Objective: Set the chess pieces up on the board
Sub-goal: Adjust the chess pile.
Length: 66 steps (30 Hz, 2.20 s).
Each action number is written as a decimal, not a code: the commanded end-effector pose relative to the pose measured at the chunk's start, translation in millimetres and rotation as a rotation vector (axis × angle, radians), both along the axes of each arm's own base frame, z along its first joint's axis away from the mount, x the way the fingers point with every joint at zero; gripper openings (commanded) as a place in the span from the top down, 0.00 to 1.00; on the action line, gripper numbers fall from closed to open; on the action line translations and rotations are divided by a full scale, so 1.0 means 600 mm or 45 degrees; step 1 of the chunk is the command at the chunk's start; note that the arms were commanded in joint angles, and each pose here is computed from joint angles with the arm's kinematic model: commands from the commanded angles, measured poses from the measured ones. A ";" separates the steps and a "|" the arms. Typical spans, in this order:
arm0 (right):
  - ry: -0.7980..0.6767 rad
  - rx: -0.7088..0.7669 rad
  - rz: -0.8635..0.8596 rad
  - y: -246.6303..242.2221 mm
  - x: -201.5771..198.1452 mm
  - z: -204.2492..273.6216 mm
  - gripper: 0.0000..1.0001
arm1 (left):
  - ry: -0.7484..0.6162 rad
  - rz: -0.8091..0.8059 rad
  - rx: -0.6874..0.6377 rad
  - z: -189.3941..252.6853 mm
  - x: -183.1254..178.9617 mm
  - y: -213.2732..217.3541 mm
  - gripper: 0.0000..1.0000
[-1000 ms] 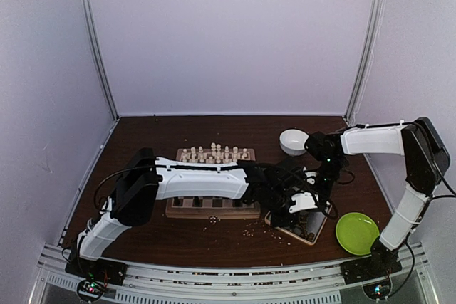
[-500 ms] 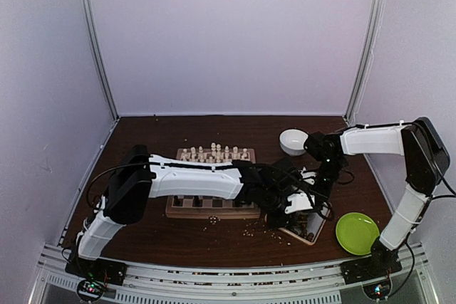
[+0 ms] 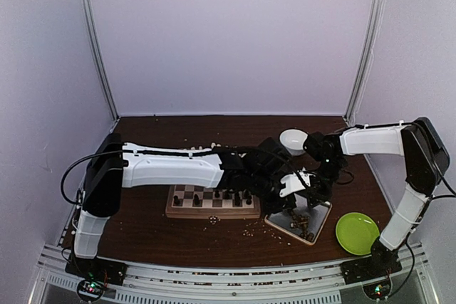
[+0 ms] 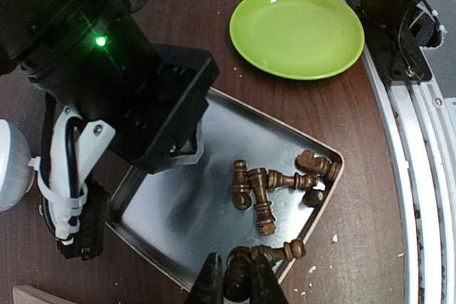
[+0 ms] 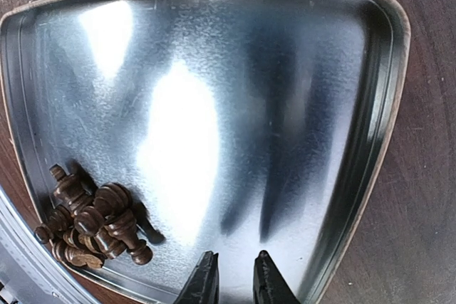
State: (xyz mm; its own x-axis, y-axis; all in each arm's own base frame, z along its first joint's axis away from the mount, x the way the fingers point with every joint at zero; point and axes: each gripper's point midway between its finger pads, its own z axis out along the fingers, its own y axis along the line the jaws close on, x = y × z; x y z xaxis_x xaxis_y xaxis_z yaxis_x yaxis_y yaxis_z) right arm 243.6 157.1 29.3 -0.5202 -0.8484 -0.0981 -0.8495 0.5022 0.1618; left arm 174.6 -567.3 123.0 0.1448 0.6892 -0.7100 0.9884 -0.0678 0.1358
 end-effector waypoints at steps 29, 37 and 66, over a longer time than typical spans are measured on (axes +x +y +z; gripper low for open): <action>-0.724 0.599 0.074 0.046 -0.011 0.281 0.56 | 0.495 0.675 -0.267 0.084 0.160 0.031 0.98; -0.792 0.613 0.145 0.072 -0.022 0.307 0.56 | 0.557 0.716 -0.322 0.104 0.179 0.033 0.98; -0.463 1.151 -0.217 0.065 0.019 0.344 0.52 | 0.579 0.257 -0.779 0.284 0.106 0.034 0.97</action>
State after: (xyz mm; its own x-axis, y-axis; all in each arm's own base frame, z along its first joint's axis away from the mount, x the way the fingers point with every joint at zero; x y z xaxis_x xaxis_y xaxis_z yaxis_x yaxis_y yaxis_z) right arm 258.6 180.6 223.0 -0.3856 -0.3952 -0.8337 -0.8394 0.5254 0.1392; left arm 251.3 -543.2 225.2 -0.4517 0.2942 -0.8423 0.8876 0.2437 -0.3909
